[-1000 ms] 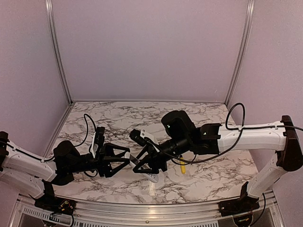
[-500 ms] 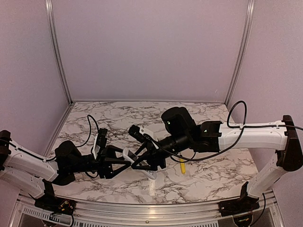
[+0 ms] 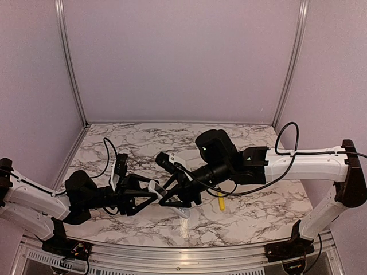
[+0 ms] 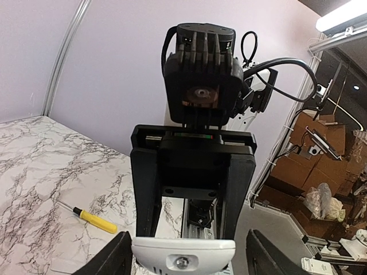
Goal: Unload the batteries from the remote control
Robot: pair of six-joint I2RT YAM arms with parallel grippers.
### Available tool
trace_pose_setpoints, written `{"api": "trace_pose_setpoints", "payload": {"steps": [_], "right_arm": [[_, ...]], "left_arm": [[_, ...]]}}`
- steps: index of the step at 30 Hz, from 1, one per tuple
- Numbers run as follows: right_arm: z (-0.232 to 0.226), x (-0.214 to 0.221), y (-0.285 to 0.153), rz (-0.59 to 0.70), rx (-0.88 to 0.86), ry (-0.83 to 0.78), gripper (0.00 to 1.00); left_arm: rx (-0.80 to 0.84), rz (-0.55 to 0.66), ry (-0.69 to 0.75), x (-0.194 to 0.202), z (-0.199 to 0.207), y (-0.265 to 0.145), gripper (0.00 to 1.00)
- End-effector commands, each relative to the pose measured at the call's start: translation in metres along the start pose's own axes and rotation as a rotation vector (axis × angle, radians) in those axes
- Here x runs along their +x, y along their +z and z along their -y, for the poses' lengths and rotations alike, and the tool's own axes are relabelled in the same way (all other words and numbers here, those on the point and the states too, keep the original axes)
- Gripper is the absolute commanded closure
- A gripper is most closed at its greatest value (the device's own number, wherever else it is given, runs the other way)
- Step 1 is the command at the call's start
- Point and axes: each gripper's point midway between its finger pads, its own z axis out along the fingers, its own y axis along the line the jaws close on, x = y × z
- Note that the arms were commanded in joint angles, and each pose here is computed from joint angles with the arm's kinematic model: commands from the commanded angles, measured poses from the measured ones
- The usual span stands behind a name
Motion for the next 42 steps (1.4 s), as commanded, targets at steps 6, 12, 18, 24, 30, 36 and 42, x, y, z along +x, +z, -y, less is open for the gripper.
{"api": "trace_pose_setpoints", "payload": {"steps": [6,12,18,24,30,36,42], "right_arm": [[-0.014,-0.005,0.009,-0.002,-0.041,-0.053,0.76],[-0.012,-0.01,0.007,0.012,-0.024,-0.066,0.76],[0.009,-0.024,-0.006,0.067,0.142,-0.06,0.52],[0.041,-0.018,-0.014,0.087,0.329,-0.01,0.01],[0.047,-0.026,-0.027,0.223,0.462,-0.056,0.01],[0.036,-0.029,-0.037,0.336,0.585,-0.16,0.03],[0.016,-0.029,-0.021,0.376,0.608,-0.258,0.07]], "left_arm": [[0.005,0.035,0.006,-0.008,0.004,0.0,0.41],[0.01,0.033,0.005,-0.008,0.004,0.001,0.7],[-0.007,0.04,-0.009,-0.011,0.002,0.0,0.86],[-0.146,0.079,-0.086,-0.021,-0.019,-0.004,0.86],[-0.364,0.15,-0.176,-0.035,-0.048,-0.023,0.86],[-0.457,0.187,-0.252,-0.041,-0.057,-0.036,0.85],[-0.53,0.223,-0.308,-0.043,-0.066,-0.049,0.85]]}}
